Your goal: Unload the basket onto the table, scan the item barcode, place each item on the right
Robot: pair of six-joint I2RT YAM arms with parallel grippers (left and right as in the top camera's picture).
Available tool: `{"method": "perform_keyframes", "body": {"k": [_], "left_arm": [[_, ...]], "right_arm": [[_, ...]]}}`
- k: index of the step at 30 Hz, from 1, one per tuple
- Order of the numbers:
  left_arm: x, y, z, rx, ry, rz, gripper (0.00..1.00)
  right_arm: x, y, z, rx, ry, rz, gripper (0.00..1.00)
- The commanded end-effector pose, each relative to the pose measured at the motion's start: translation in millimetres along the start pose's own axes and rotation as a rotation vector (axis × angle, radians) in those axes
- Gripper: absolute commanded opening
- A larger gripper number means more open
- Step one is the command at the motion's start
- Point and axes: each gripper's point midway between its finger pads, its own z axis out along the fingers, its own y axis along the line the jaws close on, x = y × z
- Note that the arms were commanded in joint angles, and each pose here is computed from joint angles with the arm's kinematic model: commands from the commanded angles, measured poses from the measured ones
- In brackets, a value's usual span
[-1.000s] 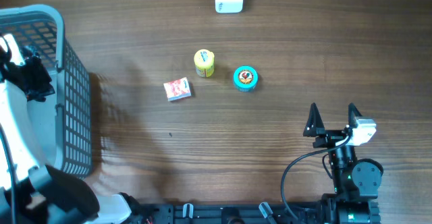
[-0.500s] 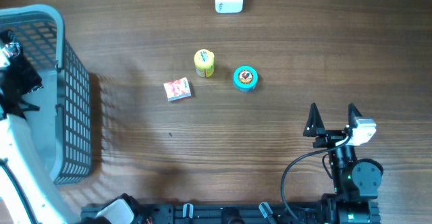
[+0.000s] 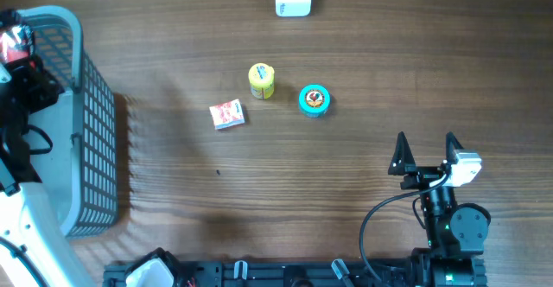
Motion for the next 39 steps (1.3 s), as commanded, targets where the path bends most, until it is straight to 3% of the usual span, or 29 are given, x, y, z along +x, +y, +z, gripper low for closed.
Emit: {"method": "perform_keyframes", "body": {"k": [1,10,20,31,39], "left_arm": [[-11.8,-46.8,-15.8,0.252,-0.055,-0.001,0.18],[-28.3,-103.0,-43.2,0.61,-0.098,-0.04,0.17],[-9.7,-145.7,-20.2,0.732,0.015,-0.04,0.18],[82.5,-216.7,80.3,0.827,0.395,-0.059,0.15],[157.6,-230.5,139.7,0.74,0.609,-0.062,0.16]], "right_arm": [[-1.0,0.1,-0.2,0.002,-0.006,0.008,1.0],[-1.2,0.1,-0.2,0.001,-0.007,0.008,1.0],[-1.1,0.1,-0.2,0.002,-0.006,0.008,1.0],[-1.1,0.1,-0.2,0.002,-0.006,0.008,1.0],[-1.1,0.1,-0.2,0.002,-0.006,0.008,1.0]]}}
